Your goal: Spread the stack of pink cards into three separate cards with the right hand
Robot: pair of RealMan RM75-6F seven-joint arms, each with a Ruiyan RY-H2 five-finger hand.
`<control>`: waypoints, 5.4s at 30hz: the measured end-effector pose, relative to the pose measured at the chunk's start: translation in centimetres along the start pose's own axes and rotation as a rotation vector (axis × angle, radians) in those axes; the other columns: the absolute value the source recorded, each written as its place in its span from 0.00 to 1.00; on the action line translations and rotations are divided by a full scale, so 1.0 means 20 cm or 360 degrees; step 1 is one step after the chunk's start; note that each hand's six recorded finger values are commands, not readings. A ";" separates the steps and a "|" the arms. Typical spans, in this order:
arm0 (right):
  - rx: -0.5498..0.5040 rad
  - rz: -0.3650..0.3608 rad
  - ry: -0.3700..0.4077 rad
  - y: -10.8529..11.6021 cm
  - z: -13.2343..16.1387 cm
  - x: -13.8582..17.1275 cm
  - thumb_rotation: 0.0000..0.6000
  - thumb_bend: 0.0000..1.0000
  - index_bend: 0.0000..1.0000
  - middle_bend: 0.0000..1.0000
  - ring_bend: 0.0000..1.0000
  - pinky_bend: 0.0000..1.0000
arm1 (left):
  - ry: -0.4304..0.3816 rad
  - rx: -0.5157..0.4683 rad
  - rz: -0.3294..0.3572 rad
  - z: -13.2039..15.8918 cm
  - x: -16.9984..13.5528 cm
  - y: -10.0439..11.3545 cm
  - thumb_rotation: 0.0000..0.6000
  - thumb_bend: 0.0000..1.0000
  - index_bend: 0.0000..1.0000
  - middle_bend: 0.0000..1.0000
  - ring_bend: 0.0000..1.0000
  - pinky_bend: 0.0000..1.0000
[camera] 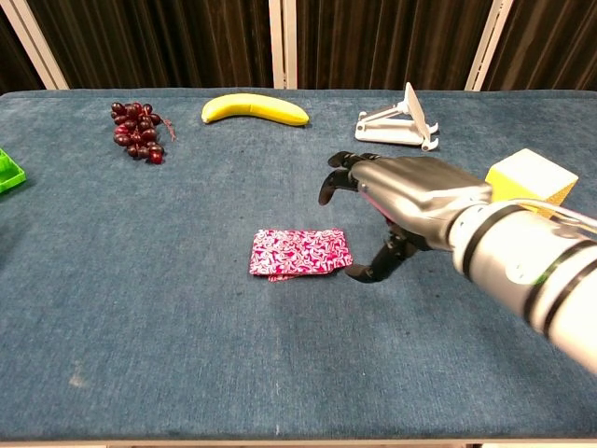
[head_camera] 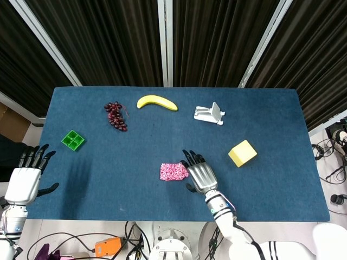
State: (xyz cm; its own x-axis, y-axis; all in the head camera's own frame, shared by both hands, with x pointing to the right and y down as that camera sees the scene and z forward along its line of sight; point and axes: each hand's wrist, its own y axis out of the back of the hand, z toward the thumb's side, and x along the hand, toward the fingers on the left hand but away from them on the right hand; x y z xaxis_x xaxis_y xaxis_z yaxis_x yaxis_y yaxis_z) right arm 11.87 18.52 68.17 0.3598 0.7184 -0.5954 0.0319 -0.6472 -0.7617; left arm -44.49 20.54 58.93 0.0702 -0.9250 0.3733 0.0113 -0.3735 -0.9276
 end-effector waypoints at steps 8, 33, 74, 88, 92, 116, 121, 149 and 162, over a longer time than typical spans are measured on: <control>-0.0007 0.0108 -0.0070 -0.08 0.08 -0.11 1.00 0.42 0.28 0.02 0.00 0.18 | -0.0002 0.0005 -0.0019 -0.01 0.00 -0.02 1.00 0.04 0.15 0.03 0.00 0.00; -0.0012 0.0212 -0.0144 -0.15 0.19 -0.24 1.00 0.46 0.33 0.02 0.00 0.10 | 0.0039 0.0022 0.0000 -0.10 -0.01 -0.01 1.00 0.04 0.15 0.03 0.00 0.00; -0.0162 0.0016 -0.0147 0.09 -0.12 -0.28 1.00 0.52 0.52 0.04 0.00 0.10 | 0.0026 0.0033 -0.0025 -0.06 0.00 -0.02 1.00 0.04 0.15 0.03 0.00 0.00; -0.0091 0.0079 -0.0306 0.07 -0.36 -0.50 1.00 0.52 0.46 0.04 0.00 0.06 | 0.0041 0.0046 -0.0055 -0.05 0.01 -0.03 1.00 0.04 0.15 0.03 0.00 0.00; -0.0067 0.0103 -0.0305 0.05 -0.35 -0.52 1.00 0.52 0.38 0.05 0.00 0.03 | 0.0041 0.0045 -0.0054 -0.05 0.01 -0.03 1.00 0.04 0.15 0.03 0.00 0.00; -0.0022 0.0253 0.0061 0.07 -0.18 -0.19 1.00 0.52 0.23 0.04 0.00 0.00 | 0.0045 0.0033 -0.0039 -0.05 0.01 -0.03 1.00 0.04 0.15 0.03 0.00 0.00; 0.0004 0.0303 0.0109 0.00 -0.12 -0.16 1.00 0.52 0.23 0.04 0.00 0.00 | 0.0046 0.0033 -0.0039 -0.05 0.00 -0.03 1.00 0.04 0.15 0.03 0.00 0.00; 0.0037 0.0269 0.0090 -0.12 0.02 -0.25 1.00 0.52 0.36 0.04 0.00 0.00 | 0.0051 0.0031 -0.0044 -0.07 0.00 -0.04 1.00 0.04 0.15 0.03 0.00 0.00; -0.0011 0.0233 0.0104 -0.08 0.02 -0.24 1.00 0.52 0.42 0.04 0.00 0.00 | 0.0051 0.0036 -0.0047 -0.07 0.00 -0.04 1.00 0.04 0.15 0.03 0.00 0.00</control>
State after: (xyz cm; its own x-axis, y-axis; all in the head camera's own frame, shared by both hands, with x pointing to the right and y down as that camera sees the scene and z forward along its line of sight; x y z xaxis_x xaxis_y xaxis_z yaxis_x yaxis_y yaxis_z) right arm 9.77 16.16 72.19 0.4210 0.5983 -0.6817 -0.0192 -0.7455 -0.6662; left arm -45.80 20.70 59.70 0.0378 -0.9155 0.4006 0.0353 -0.3994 -0.9161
